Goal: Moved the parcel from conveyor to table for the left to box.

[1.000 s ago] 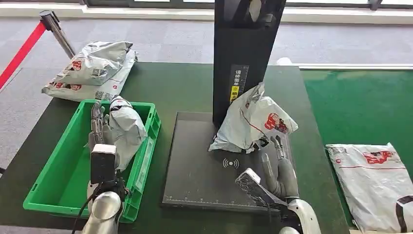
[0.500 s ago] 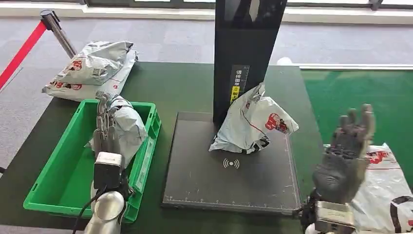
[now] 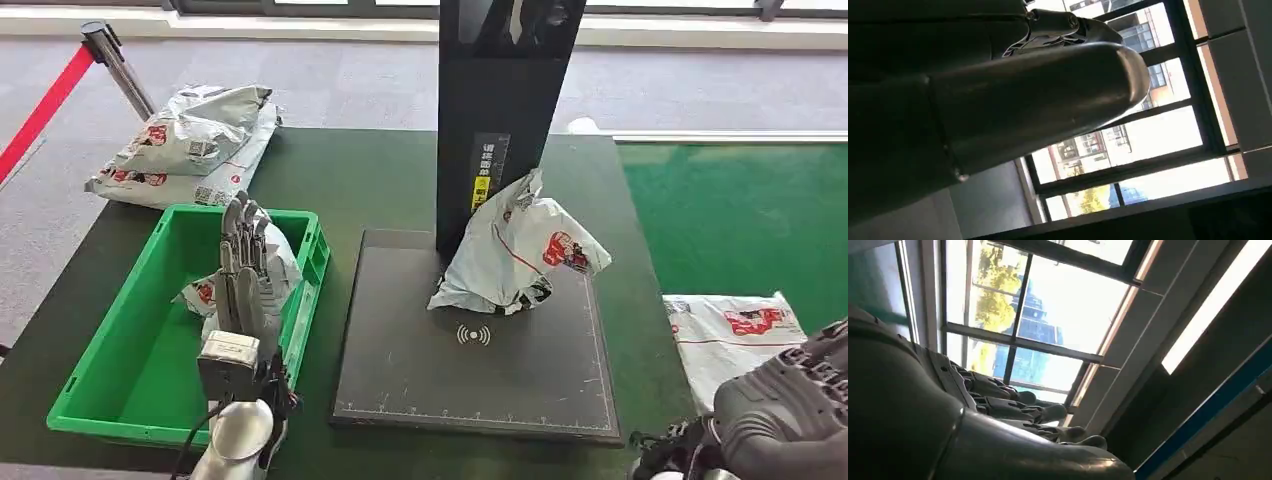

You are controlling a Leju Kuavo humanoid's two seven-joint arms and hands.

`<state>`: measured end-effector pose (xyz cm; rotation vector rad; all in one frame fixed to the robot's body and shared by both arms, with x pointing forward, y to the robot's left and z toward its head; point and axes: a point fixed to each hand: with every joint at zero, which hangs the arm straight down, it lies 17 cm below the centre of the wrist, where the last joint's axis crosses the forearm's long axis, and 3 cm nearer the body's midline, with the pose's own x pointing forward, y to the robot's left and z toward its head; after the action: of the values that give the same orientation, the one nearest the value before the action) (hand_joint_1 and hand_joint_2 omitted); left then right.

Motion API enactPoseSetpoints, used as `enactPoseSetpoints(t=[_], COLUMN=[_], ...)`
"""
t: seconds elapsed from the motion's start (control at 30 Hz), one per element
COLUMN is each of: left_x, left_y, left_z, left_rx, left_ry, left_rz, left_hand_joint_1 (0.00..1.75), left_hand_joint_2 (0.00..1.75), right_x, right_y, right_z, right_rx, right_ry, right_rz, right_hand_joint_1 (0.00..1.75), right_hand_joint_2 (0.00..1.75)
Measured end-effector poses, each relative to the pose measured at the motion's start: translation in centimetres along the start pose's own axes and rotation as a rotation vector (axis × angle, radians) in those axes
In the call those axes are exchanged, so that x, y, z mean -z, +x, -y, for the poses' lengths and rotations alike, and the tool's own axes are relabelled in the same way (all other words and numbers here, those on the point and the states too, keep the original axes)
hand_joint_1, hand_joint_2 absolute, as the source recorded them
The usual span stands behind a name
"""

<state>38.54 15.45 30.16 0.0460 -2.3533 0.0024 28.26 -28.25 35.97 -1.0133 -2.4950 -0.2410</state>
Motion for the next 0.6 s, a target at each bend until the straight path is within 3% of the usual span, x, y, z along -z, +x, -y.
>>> enactPoseSetpoints(t=[0.03,0.17,0.37,0.6], left_x=[-0.1,-0.6,-0.4,1.0], left_y=[0.0,-0.4,-1.3,-3.1], left_z=[0.5,5.3,13.5,16.6], left_rx=[-0.013,0.063,0.246,0.308], left_ry=[-0.019,-0.230,-0.519,-0.590], left_rz=[-0.002,-0.001,0.096,0.094], left_hand_joint_1=[0.00,0.00,0.00,0.00], left_hand_joint_2=[1.75,1.75,1.75,1.75], right_x=[0.0,0.5,1.7,1.3], right_y=[-0.1,0.3,0.8,-1.6], right_z=[0.1,0.1,-2.0,-5.2], right_rx=[0.005,0.013,0.009,0.078], right_ry=[-0.004,-0.018,0.007,0.104], right_rz=[-0.005,0.017,0.043,-0.060], right_hand_joint_1=[0.00,0.00,0.00,0.00], right_hand_joint_2=[0.00,0.00,0.00,0.00])
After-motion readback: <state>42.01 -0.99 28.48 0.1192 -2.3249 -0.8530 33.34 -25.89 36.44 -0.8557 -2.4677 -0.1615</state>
